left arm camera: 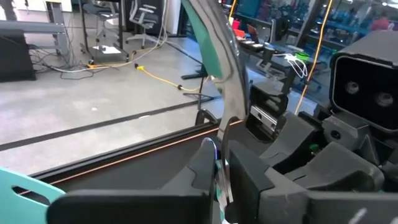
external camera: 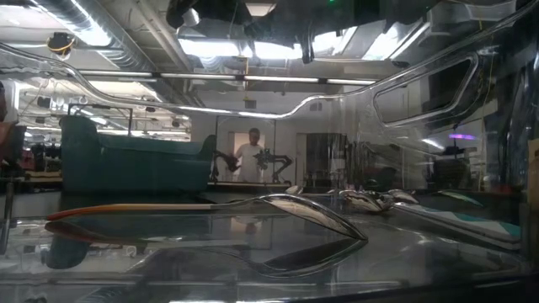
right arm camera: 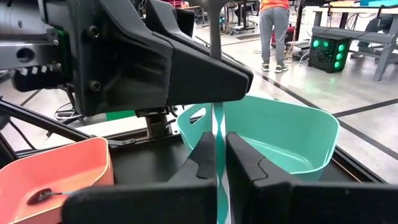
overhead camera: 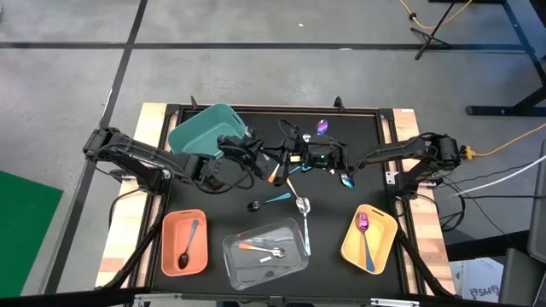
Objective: Sort silverware by color (type)
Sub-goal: Put the white-green spoon into the blue bin, then put the blue spoon into the orange bin
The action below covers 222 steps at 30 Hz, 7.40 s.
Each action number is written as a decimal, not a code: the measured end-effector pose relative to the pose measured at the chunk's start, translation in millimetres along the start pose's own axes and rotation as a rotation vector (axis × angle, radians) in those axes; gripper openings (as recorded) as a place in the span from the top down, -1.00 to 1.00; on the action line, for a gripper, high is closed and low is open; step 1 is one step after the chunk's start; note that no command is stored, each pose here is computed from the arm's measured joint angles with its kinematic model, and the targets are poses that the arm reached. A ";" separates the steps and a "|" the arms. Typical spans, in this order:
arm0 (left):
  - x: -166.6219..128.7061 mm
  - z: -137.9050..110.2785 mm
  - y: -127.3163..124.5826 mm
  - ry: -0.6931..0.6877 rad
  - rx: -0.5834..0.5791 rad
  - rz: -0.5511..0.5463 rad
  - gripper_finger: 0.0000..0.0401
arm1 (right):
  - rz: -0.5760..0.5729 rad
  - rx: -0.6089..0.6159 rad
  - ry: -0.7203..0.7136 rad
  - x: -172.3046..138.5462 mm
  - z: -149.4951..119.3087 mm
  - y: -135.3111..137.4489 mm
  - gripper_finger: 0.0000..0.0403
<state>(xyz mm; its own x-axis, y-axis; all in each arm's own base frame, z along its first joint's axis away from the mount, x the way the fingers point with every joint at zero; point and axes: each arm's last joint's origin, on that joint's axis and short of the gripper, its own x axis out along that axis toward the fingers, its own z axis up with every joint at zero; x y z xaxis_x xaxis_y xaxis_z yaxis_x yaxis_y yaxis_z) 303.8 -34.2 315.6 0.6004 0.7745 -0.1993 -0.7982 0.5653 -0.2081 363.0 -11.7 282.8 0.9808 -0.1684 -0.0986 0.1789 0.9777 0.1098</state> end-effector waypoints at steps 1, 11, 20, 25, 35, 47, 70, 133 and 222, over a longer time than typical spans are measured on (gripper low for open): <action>0.1 -0.2 0.0 0.003 0.004 -0.003 0.89 | 0.000 0.002 0.003 0.0 -0.3 0.0 0.99; 2.0 -0.8 1.0 0.010 0.127 -0.005 0.89 | -0.008 0.002 0.080 -0.1 -7.0 -3.3 0.78; 14.7 -1.8 10.7 0.105 0.187 -0.050 0.89 | -0.017 -0.020 0.240 -7.6 -17.1 -5.3 0.39; 26.7 -5.1 23.7 0.211 0.246 -0.056 0.88 | -0.053 -0.040 0.357 -24.4 -15.2 -8.2 0.37; 58.3 -9.4 69.1 0.482 0.441 0.008 0.88 | -0.090 -0.011 0.576 -50.5 -20.1 -11.7 0.37; 80.7 -6.2 123.5 0.734 0.659 0.093 0.88 | -0.131 0.056 0.733 -59.4 -32.8 -14.1 0.37; 95.2 -25.3 162.2 1.092 0.671 0.152 0.87 | -0.135 0.053 0.749 -58.5 -35.6 -14.4 0.37; 124.9 -63.6 169.8 1.291 0.784 0.094 0.41 | -0.134 0.050 0.744 -58.2 -35.3 -14.3 0.37; 6.0 0.3 70.5 0.665 0.564 -0.336 0.67 | 0.480 -0.229 0.710 25.4 -139.5 -1.7 0.37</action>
<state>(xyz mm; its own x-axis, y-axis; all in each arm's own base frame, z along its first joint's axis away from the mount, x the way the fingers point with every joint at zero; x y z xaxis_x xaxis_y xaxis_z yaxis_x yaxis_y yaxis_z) 251.1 10.4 300.0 0.5693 0.3216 -0.7567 -0.3783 0.9196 0.1062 376.7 -0.1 142.1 0.6527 0.3089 -0.6918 -0.3337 0.9370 0.1035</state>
